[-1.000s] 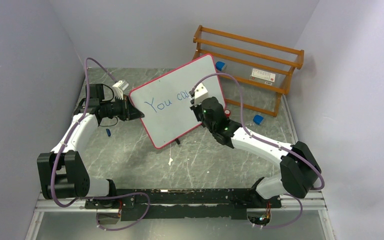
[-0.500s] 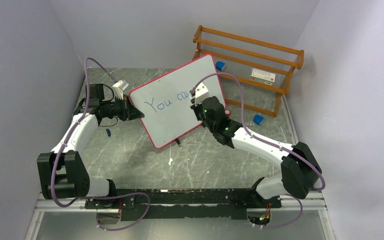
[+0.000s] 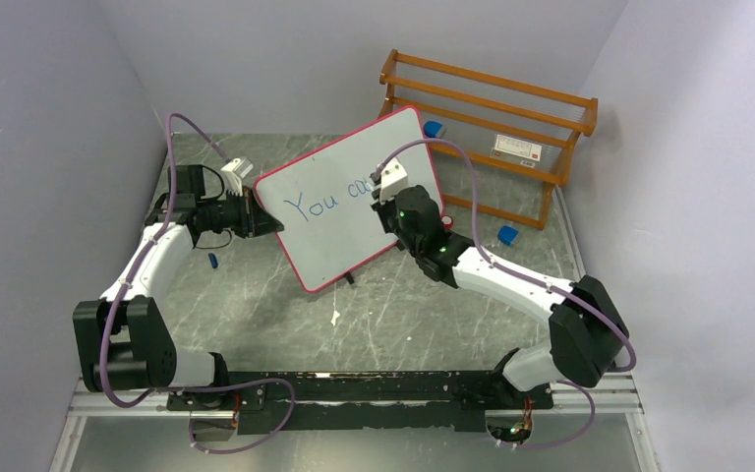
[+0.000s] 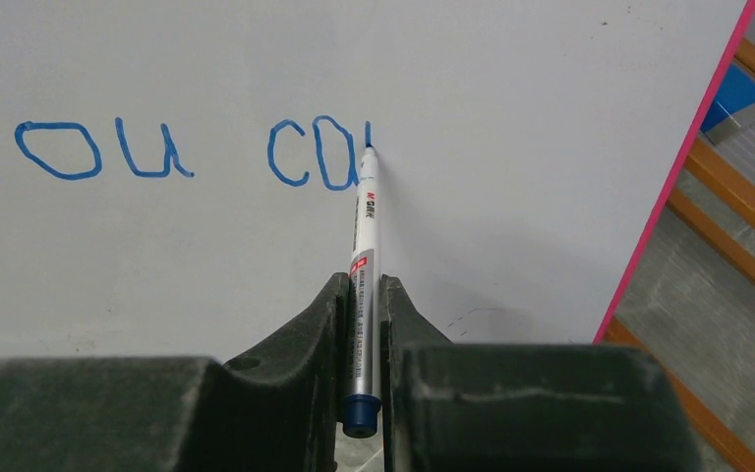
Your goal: Write a sentence on the whiteboard
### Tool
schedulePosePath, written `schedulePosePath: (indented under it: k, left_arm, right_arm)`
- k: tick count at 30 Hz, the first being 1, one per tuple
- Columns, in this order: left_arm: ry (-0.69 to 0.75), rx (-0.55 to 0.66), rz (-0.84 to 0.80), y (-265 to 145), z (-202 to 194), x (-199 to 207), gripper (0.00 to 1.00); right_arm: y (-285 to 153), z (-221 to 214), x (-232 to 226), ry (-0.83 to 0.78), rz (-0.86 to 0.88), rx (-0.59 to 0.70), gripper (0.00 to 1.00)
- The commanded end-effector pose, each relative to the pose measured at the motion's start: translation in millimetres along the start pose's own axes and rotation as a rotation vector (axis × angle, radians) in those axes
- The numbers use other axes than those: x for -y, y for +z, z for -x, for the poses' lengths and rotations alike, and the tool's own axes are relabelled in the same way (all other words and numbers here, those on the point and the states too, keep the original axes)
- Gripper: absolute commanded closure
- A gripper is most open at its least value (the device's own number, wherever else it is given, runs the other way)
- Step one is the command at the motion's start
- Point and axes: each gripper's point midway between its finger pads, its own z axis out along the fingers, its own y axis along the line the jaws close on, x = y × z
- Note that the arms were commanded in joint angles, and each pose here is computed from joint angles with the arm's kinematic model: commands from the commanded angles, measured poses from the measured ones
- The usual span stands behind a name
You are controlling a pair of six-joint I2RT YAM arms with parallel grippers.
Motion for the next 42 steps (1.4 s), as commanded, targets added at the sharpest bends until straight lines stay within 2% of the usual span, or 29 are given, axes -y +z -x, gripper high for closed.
schedulePosePath:
  k: [1, 19, 42]
  left_arm:
    - [0.073, 0.010, 0.177, -5, 1, -40, 0.95]
    - [0.073, 0.010, 0.176, -5, 0, -40, 0.95]
    - [0.072, 0.010, 0.183, -6, 1, -41, 0.95]
  right_arm:
    - [6, 16, 4, 0.011, -0.016, 0.041, 1.00]
    - [15, 23, 16, 0.019, -0.064, 0.056, 1.00]
    - [6, -14, 20, 0.041, -0.070, -0.044, 1.00]
